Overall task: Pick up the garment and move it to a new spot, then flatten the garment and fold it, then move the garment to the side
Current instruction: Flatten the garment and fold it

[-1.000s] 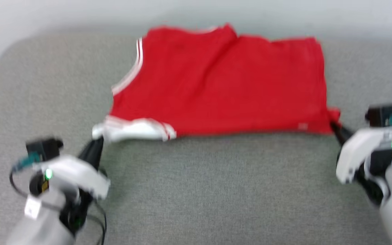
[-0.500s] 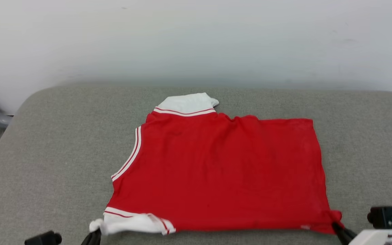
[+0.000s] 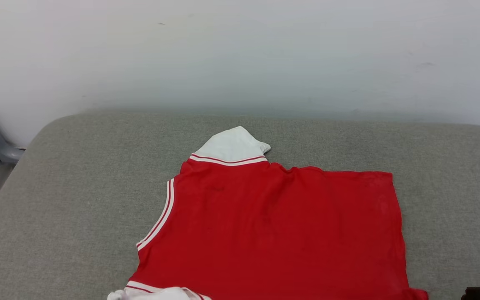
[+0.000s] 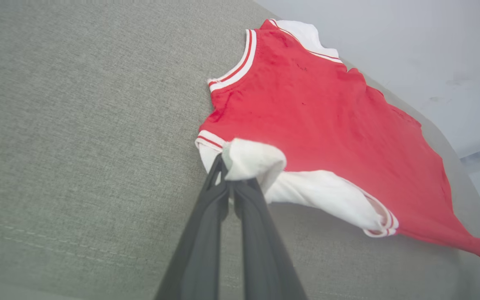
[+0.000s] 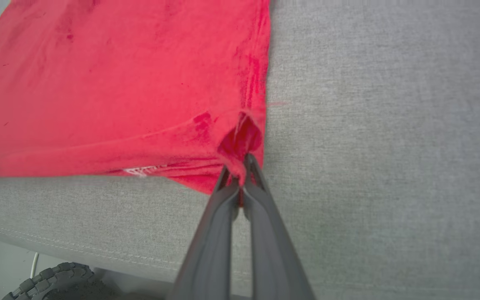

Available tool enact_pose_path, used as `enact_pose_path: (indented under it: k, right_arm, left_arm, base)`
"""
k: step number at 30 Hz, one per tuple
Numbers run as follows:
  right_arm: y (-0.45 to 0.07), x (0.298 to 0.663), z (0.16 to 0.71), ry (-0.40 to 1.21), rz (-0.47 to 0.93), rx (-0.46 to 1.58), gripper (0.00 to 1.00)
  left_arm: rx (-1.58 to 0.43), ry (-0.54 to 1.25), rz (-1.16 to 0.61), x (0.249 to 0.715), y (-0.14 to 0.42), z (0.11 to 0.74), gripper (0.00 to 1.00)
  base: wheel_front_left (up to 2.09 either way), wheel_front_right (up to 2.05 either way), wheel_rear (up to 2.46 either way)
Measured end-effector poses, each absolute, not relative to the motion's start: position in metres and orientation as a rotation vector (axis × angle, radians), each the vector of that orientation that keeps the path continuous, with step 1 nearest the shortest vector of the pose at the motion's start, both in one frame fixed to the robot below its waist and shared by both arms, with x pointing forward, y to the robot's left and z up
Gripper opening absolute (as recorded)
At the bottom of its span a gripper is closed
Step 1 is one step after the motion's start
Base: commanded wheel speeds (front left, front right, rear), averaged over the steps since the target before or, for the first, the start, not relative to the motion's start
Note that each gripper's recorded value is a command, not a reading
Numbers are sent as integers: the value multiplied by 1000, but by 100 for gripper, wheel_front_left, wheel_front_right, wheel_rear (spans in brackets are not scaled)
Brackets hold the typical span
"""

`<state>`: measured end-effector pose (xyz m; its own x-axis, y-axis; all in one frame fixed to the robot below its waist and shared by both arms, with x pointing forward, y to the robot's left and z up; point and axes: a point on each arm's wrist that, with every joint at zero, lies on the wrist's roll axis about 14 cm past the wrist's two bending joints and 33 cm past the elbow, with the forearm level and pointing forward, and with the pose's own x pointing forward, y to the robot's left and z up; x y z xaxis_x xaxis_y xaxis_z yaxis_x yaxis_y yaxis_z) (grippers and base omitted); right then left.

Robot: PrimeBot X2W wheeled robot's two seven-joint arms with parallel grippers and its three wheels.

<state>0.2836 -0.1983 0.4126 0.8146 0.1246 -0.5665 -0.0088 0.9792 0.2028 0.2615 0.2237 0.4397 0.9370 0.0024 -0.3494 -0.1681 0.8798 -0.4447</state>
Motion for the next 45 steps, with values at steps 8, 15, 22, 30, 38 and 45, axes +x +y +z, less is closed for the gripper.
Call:
enact_pose_path:
  k: [8, 15, 22, 30, 38, 45]
  right_arm:
    - [-198, 310, 429, 580, 80, 164, 0]
    - [-196, 344, 436, 564, 96, 129, 0]
    - [-195, 371, 422, 591, 97, 116, 0]
    - [-194, 374, 383, 704, 92, 114, 0]
    - [-188, 384, 383, 645, 108, 111, 100]
    - [-190, 408, 441, 312, 96, 121, 100]
  left_arm:
    - [-446, 241, -10, 309, 213, 476, 0]
    - [-424, 220, -75, 354, 202, 480, 0]
    - [-427, 246, -93, 391, 197, 459, 0]
    - [-446, 370, -96, 407, 190, 416, 0]
    - [-450, 443, -98, 407, 188, 395, 84]
    - [-429, 368, -77, 409, 199, 412, 100]
  base:
    - [0, 0, 0]
    - [0, 0, 0]
    - [0, 0, 0]
    - [0, 0, 0]
    - [0, 0, 0]
    - [0, 0, 0]
